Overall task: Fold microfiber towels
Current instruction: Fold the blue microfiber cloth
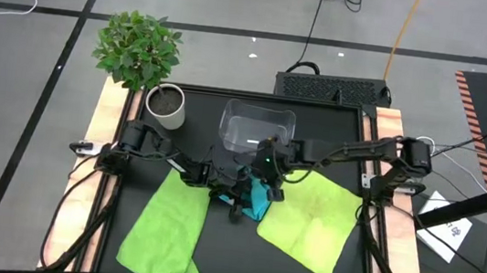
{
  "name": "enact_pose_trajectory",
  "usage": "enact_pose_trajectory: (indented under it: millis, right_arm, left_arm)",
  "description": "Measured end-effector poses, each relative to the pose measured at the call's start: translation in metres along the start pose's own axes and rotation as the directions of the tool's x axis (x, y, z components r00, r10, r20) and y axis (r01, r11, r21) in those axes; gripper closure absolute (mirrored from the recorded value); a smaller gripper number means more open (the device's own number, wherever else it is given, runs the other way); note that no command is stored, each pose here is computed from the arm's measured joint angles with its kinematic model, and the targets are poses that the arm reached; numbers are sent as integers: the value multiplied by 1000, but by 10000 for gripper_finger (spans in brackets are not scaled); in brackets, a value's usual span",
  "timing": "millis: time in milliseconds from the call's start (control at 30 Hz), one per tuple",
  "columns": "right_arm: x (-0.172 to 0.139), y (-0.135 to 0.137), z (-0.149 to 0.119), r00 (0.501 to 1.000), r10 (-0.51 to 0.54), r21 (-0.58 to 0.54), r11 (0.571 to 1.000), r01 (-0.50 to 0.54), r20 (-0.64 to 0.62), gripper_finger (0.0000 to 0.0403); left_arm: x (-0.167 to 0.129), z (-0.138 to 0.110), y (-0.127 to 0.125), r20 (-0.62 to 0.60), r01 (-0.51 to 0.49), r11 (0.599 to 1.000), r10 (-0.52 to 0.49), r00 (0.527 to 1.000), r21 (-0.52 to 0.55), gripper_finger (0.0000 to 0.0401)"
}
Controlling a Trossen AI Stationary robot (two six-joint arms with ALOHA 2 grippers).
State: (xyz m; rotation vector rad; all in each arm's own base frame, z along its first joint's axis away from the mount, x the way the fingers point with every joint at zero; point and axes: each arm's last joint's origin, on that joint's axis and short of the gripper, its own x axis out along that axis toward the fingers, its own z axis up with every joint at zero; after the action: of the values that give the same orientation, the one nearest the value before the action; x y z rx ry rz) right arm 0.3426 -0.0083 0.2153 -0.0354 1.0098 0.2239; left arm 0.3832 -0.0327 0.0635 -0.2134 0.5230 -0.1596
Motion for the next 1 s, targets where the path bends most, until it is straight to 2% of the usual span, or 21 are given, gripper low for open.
enact_pose_trajectory:
  millis: [233, 533, 733, 1000]
  right_arm:
    - [-2, -8, -1, 1000, 9, 36, 999, -9, 6, 401]
    - [-2, -7, -3, 1000, 15, 38, 999, -14, -16, 401]
    - [-2, -7, -4, 1000, 16, 38, 999, -15, -18, 401]
    - [-2, -7, -4, 1000, 17, 39, 999, -16, -21, 401]
  left_arm:
    - [0, -1, 0, -11, -6, 1000, 6, 1000, 17, 194]
    - [0, -3, -4, -13, -5, 990, 7, 1000, 140, 194]
    - [0, -3, -3, -8, -33, 985, 35, 999, 169, 194]
    - [-11, 11, -7, -33, -35, 979, 42, 999, 200, 194]
